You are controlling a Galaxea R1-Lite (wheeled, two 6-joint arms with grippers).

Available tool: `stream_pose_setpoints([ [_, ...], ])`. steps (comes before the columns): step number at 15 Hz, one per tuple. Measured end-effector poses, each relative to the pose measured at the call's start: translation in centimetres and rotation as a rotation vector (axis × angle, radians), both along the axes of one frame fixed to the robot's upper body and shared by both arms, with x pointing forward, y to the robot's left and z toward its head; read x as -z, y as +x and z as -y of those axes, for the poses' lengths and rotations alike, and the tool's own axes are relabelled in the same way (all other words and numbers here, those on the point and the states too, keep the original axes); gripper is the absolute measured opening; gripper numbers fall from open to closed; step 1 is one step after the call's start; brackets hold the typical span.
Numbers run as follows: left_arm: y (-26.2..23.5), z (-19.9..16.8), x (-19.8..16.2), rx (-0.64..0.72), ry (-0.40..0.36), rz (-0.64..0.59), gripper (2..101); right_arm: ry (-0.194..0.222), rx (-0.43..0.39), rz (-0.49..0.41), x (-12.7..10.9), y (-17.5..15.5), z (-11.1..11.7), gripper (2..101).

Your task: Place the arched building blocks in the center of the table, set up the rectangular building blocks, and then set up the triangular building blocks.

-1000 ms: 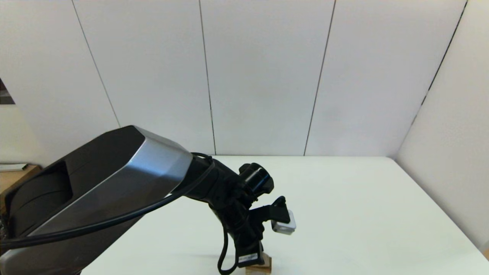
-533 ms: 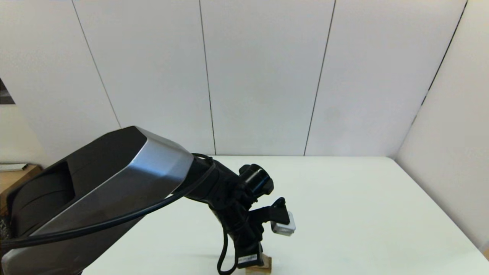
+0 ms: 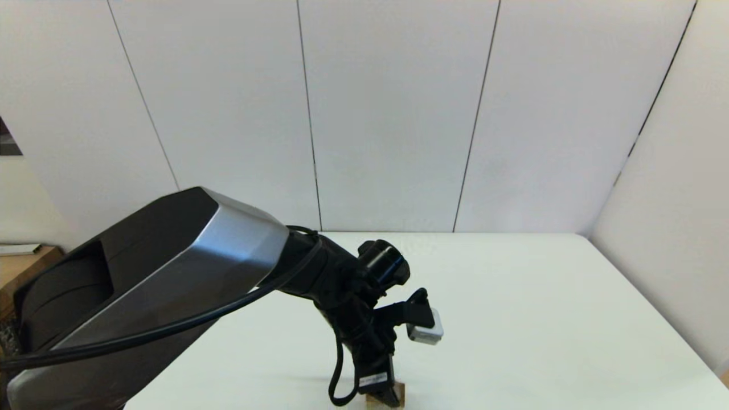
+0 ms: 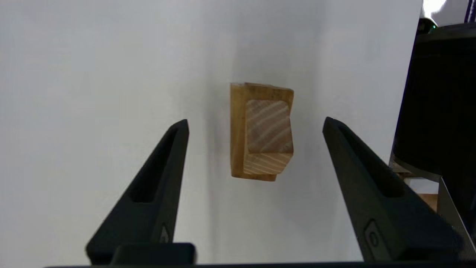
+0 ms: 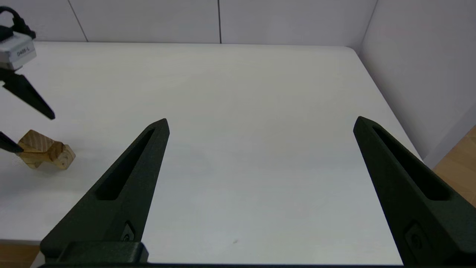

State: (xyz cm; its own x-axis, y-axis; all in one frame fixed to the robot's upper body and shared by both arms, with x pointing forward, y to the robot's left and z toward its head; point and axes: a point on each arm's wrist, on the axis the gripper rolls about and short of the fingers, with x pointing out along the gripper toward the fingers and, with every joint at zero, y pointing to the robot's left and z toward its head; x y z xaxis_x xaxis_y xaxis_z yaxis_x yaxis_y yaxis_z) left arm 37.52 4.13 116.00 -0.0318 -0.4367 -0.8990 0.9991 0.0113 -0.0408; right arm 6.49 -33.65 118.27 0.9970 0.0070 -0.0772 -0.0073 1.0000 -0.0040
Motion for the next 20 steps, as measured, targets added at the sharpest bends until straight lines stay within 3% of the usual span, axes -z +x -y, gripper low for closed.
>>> stream_pose_setpoints([
  [4,1.6,-1.7,-5.2,-0.057,-0.117,0.085,83.3,0.0,0.0,0.0,0.0,0.0,0.0,98.0],
  [9,-0.4,-9.0,-17.3,-0.248,-0.302,0.235,89.7,0.0,0.0,0.0,0.0,0.0,0.0,98.0],
  [12,-5.9,-14.7,-24.3,-0.377,-0.416,0.345,92.0,0.0,0.0,0.0,0.0,0.0,0.0,98.0],
  [15,-14.4,-20.7,-28.7,-0.535,-0.539,0.49,93.8,0.0,0.0,0.0,0.0,0.0,0.0,98.0],
  [17,-20.3,-24.5,-29.3,-0.652,-0.616,0.585,94.7,0.0,0.0,0.0,0.0,0.0,0.0,98.0],
  [20,-27.3,-28.6,-27.3,-0.921,-0.689,0.714,95.7,0.0,0.0,0.0,0.0,0.0,0.0,98.0],
])
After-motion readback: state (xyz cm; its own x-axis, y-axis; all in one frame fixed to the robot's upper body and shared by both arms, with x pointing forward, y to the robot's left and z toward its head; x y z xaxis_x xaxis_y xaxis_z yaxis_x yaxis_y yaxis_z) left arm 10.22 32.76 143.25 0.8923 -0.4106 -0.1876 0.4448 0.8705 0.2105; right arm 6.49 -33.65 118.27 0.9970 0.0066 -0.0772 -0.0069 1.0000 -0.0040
